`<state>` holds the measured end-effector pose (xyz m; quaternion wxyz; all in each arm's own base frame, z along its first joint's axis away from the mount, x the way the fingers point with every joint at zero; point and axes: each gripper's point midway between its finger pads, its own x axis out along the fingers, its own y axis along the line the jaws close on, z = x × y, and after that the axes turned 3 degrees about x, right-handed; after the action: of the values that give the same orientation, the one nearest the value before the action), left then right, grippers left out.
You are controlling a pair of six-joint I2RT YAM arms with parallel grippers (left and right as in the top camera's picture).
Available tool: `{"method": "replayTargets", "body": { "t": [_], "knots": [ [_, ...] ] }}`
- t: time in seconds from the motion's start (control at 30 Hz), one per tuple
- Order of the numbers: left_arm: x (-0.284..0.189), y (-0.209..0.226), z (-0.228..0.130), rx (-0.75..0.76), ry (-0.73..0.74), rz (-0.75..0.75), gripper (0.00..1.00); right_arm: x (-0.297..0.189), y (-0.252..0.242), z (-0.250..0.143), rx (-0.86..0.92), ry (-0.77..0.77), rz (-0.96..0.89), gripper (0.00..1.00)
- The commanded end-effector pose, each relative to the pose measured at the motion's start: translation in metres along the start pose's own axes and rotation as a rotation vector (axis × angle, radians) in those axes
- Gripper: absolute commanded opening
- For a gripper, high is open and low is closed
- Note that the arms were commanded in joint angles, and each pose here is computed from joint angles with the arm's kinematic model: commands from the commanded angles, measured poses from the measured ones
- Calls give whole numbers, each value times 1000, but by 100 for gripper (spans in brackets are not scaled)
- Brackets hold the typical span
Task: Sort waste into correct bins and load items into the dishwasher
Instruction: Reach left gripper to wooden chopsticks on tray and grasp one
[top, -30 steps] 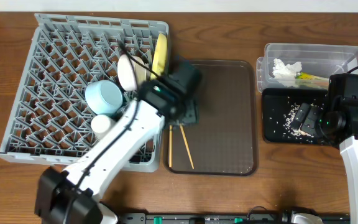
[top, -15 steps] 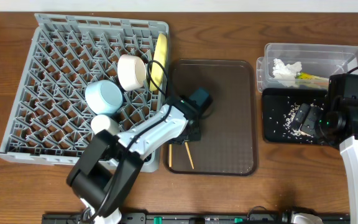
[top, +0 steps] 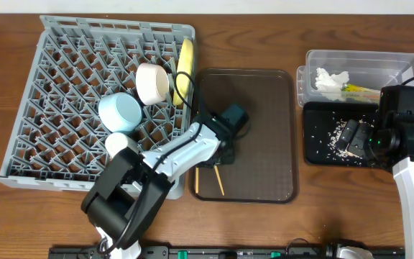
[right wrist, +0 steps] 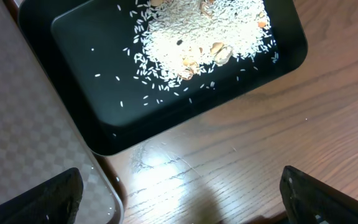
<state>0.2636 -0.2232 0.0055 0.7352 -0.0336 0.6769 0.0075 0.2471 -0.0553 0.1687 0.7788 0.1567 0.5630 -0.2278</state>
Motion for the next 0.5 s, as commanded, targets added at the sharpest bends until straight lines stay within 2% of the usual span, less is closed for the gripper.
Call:
{"method": "replayTargets", "body": {
  "t": [0.0, 0.1, 0.27, 0.37, 0.47],
  "knots": [
    [11, 2, -13, 23, 13, 27, 54, -2, -1, 1, 3, -5, 5, 99],
    [12, 1, -15, 30, 15, 28, 53, -2, -1, 1, 3, -5, 5, 99],
    [12, 2, -17, 31, 19, 32, 37, -2, -1, 1, 2, -4, 5, 99],
    [14, 4, -19, 31, 24, 37, 36, -2, -1, 1, 3, -4, 5, 99],
    [17, 6, -21, 31, 27, 40, 41, -2, -1, 1, 2, -4, 5, 99]
  ]
}}
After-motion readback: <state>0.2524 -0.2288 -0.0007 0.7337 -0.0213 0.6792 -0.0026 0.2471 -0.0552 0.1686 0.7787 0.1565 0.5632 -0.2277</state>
